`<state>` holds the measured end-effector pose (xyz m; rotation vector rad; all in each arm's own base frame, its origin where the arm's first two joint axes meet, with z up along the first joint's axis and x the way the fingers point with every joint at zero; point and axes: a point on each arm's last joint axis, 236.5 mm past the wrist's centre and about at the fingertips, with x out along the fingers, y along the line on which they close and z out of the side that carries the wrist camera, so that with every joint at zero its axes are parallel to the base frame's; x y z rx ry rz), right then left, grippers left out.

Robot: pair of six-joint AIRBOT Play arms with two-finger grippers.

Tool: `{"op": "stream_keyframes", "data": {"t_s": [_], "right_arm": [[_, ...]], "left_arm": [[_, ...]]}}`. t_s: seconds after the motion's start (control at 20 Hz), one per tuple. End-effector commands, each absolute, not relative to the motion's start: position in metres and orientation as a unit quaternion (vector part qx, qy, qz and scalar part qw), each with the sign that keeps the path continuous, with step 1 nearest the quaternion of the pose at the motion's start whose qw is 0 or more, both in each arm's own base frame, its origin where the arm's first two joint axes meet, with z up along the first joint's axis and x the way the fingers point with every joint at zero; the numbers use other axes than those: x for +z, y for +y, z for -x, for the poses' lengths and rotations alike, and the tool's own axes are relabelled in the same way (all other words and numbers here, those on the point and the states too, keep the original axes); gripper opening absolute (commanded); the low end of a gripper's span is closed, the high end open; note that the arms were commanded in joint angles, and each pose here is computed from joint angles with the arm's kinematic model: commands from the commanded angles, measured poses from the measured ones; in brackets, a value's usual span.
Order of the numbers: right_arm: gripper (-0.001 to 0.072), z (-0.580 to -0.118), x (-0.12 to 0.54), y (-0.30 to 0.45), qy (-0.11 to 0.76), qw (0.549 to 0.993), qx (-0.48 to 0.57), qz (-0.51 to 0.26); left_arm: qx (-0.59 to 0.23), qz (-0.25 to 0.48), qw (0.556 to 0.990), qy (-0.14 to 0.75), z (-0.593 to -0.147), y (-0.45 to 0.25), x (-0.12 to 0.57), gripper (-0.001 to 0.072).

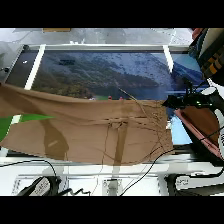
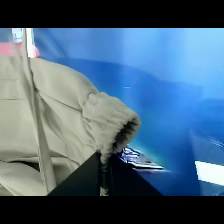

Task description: Fold the clothes and pants, and hang the long-sleeved shirts on hangers.

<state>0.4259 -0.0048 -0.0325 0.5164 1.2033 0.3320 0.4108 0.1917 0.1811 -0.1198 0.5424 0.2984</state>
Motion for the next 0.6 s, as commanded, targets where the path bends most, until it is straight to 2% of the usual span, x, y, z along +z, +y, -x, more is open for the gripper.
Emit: {"op": "stream_keyframes", "data": {"t_s": [0.0, 0.1, 0.25, 0.45, 0.5, 0.55], "right_arm": [[0.0028, -0.425, -0.032, -0.004, 0.558, 0.779, 0.156, -0.239], [0.0028, -0.426, -0.032, -0.005, 0.557, 0.78, 0.154, -0.239], [0.0028, -0.428, -0.032, -0.006, 0.554, 0.783, 0.151, -0.238], [0.0029, -0.433, -0.032, -0.009, 0.547, 0.79, 0.145, -0.237], [0.0028, -0.433, -0.032, -0.009, 0.546, 0.79, 0.145, -0.238], [0.0028, -0.433, -0.032, -0.009, 0.546, 0.79, 0.145, -0.237]], "left_arm": [[0.171, 0.1, 0.896, 0.398, -0.395, 0.204, 0.094, 0.0009], [0.157, 0.151, 0.895, 0.389, -0.429, 0.202, 0.058, 0.0009], [0.155, 0.211, 0.908, 0.327, -0.484, 0.196, 0.033, 0.0009], [0.177, 0.178, 0.94, 0.231, -0.532, 0.199, 0.042, 0.0012], [0.182, 0.172, 0.944, 0.213, -0.537, 0.201, 0.046, 0.0048], [0.185, 0.168, 0.947, 0.201, -0.541, 0.203, 0.049, 0.0263]]}}
